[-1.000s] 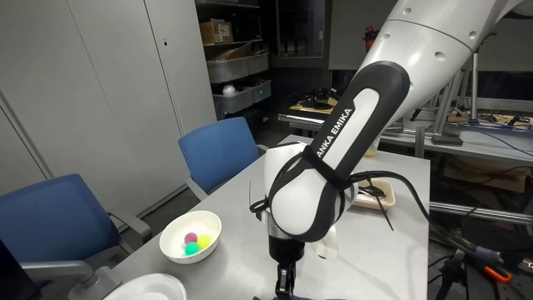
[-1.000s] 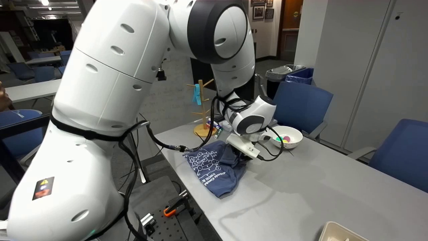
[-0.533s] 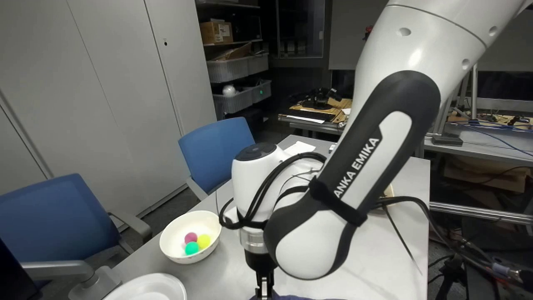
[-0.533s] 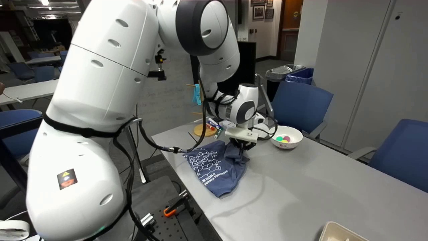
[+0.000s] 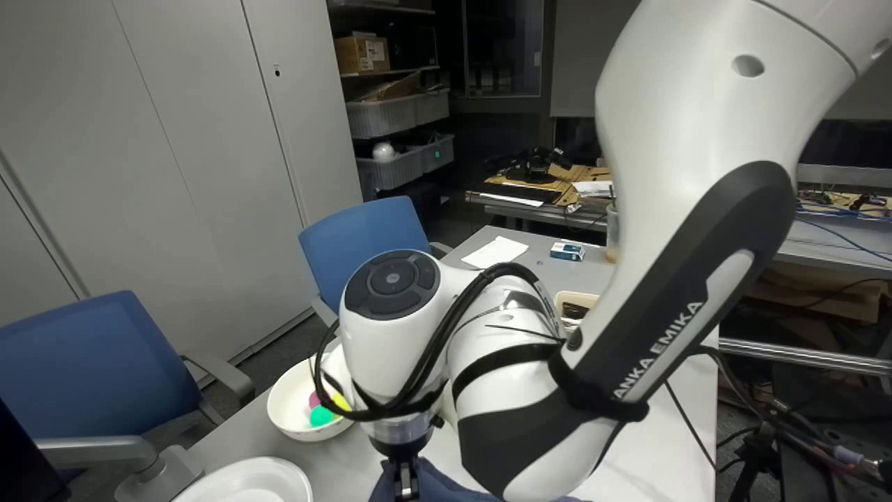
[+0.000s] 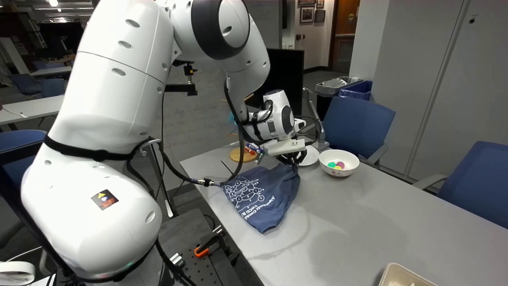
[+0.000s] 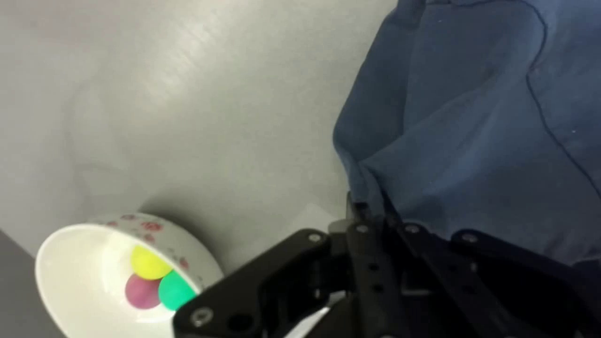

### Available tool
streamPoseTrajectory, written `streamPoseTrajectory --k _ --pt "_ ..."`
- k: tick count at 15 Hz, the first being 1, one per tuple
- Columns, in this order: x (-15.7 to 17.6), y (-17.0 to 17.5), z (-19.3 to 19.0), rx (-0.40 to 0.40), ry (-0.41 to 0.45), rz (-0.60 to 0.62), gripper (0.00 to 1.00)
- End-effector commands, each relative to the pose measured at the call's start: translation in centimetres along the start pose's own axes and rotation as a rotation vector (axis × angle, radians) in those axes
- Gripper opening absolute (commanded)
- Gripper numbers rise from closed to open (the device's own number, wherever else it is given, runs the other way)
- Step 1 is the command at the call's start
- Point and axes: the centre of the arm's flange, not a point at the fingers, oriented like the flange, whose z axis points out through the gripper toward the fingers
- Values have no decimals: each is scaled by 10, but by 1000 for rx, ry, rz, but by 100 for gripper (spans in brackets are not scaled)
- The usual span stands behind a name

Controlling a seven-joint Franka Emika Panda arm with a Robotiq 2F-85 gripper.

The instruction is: Unfold the T-shirt slightly and move it to the right

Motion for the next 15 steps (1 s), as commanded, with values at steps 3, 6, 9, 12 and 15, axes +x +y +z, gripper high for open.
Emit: streamPoseTrajectory --k 3,6,9,12,15 --pt "0 5 -4 -112 44 -2 32" --pt "-3 7 -7 -35 27 35 55" --pt "-8 2 -13 52 9 109 77" --pt "-17 -10 -26 182 -40 222 100" --pt "-25 -34 -40 304 -108 282 100"
